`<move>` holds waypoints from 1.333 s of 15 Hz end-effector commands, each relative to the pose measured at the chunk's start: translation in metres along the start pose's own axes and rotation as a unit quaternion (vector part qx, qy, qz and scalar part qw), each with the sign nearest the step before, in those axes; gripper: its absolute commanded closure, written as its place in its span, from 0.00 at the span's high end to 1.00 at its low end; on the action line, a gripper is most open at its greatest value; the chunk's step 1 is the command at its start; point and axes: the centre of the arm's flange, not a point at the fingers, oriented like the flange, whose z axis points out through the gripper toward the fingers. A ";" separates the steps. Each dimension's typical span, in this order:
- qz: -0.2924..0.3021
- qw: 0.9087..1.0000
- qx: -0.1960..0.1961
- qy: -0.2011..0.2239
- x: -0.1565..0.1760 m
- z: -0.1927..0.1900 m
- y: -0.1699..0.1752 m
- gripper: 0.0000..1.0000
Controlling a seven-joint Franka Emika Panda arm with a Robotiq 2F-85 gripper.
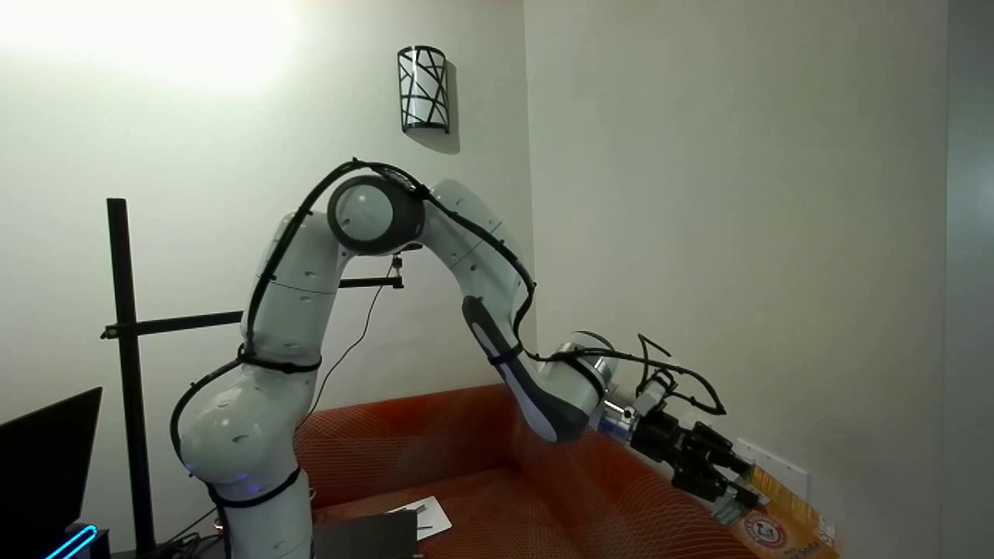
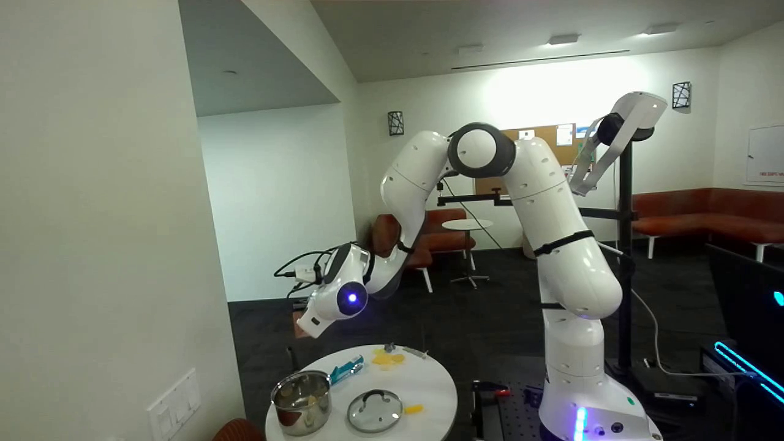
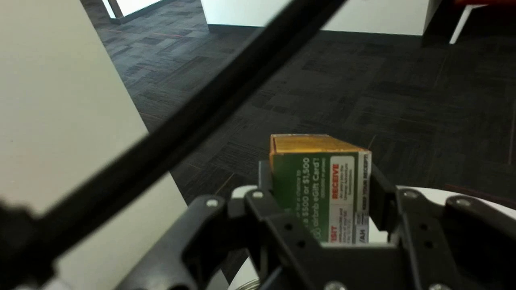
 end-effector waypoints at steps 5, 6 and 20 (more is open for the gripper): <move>0.007 0.999 -0.024 -0.031 0.010 -0.007 -0.011 0.30; 0.009 0.999 -0.033 -0.036 0.009 -0.008 -0.010 0.30; 0.008 0.991 -0.090 -0.097 0.026 0.006 -0.021 0.30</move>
